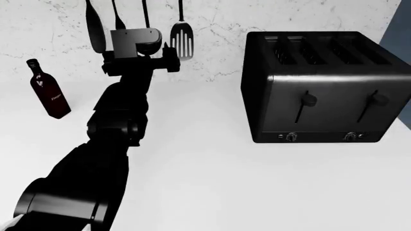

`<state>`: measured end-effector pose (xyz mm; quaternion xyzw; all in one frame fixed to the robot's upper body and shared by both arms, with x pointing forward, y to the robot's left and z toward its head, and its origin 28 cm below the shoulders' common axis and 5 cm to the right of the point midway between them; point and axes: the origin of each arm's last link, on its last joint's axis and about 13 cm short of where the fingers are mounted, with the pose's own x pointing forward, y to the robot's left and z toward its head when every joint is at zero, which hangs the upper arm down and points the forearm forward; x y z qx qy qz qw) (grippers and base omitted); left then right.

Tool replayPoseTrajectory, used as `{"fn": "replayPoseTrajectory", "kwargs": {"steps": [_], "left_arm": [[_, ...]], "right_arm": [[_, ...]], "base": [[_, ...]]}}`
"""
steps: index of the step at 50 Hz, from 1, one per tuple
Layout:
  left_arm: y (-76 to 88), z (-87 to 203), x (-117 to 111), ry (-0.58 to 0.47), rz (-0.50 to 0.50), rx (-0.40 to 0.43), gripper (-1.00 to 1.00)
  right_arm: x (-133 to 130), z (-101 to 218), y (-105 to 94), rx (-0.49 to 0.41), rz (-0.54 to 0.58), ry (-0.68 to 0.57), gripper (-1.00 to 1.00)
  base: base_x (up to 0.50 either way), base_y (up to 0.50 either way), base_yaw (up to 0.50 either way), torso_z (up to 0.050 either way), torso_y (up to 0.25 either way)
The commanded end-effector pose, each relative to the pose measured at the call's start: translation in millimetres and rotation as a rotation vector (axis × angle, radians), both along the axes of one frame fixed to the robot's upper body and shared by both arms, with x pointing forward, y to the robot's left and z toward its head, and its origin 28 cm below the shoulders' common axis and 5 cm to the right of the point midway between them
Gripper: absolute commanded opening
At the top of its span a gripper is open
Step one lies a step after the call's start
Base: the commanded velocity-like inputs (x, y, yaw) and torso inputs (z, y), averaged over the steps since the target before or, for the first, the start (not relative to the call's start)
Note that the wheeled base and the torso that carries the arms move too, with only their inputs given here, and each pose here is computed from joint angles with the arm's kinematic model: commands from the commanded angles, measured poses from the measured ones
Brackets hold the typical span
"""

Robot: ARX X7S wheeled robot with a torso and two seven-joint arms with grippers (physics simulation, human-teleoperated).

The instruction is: Pick the jello cup and cereal from the counter and place them in the cabinets closest to them.

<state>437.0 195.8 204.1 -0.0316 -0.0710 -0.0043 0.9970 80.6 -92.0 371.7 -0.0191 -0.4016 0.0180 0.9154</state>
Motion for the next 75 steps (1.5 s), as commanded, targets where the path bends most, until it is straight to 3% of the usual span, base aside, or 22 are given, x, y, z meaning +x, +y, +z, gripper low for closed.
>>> {"fn": "replayPoseTrajectory", "kwargs": {"steps": [1, 26, 38, 56, 75], "left_arm": [[-0.4, 0, 0, -0.002, 0.001, 0.01, 1.0], [-0.8, -1, 0, 0.003, 0.003, 0.021, 1.0], [-0.9, -1, 0, 0.007, 0.005, 0.02, 1.0], [-1.2, -1, 0, 0.01, 0.009, 0.028, 1.0], [-1.4, -2, 0, 0.018, 0.009, 0.039, 1.0]], "right_arm": [[-17, 8, -4.0, -0.009, -0.028, -0.085, -1.0], [4, 71, 17.9, 0.049, -0.06, -0.055, -1.0], [24, 94, 25.6, 0.094, -0.085, 0.125, -1.0], [32, 141, 35.8, 0.045, -0.131, 0.147, -1.0], [130, 137, 22.4, 0.144, -0.073, 0.533, -1.0]], "base": [[0.0, 0.0, 0.0, 0.0, 0.0], [0.0, 0.0, 0.0, 0.0, 0.0], [0.0, 0.0, 0.0, 0.0, 0.0], [0.0, 0.0, 0.0, 0.0, 0.001], [0.0, 0.0, 0.0, 0.0, 0.0]]}}
